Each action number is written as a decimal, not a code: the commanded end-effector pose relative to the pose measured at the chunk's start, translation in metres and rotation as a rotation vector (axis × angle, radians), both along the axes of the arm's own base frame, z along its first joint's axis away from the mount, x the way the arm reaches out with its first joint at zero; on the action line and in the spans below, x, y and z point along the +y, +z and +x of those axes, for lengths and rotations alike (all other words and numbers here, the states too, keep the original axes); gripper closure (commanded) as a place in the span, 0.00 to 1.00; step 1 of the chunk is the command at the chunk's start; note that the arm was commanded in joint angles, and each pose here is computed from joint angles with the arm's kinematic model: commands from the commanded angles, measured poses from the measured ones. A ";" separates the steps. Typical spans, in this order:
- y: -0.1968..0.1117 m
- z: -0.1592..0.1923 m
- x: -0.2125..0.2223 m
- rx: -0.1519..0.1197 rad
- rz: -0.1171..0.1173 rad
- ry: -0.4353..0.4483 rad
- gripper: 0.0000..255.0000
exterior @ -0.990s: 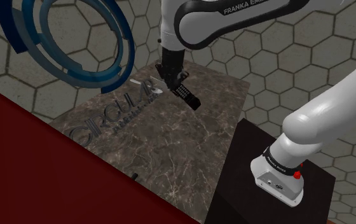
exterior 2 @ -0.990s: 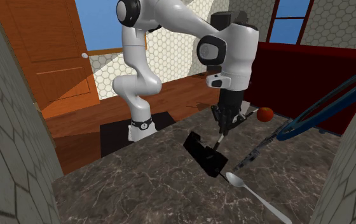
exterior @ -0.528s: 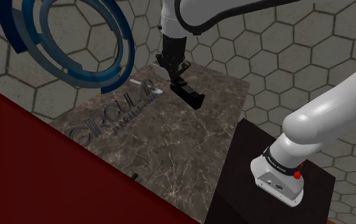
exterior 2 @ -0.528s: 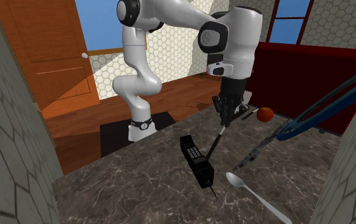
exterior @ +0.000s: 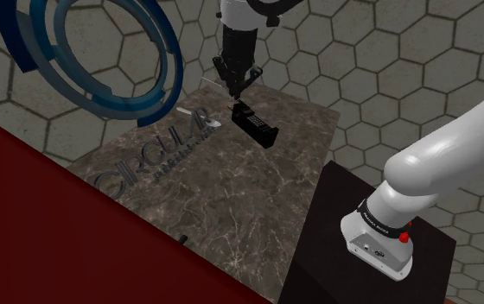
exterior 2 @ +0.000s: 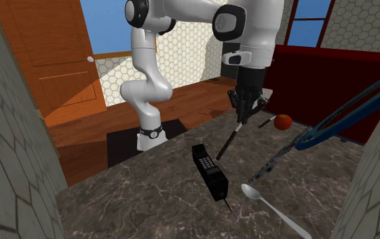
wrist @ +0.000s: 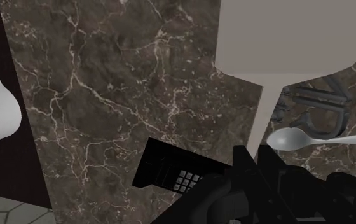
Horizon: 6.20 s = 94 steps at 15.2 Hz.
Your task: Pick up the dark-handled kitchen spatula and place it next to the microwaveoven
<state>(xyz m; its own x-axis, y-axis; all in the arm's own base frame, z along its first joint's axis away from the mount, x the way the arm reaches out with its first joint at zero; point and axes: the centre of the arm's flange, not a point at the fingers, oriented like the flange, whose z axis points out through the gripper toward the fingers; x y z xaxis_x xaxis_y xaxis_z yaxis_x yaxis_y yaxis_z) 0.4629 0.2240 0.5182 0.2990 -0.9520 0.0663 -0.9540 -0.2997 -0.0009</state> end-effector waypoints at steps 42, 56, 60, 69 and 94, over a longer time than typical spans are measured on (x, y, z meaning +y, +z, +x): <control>0.227 0.000 0.000 0.000 0.000 0.000 1.00; 0.244 -0.086 0.100 0.000 0.000 0.000 1.00; 0.244 -0.120 0.140 0.000 0.000 0.000 1.00; 0.212 -0.145 0.169 0.000 0.000 0.000 1.00; 0.080 -0.145 0.169 0.000 0.000 0.000 1.00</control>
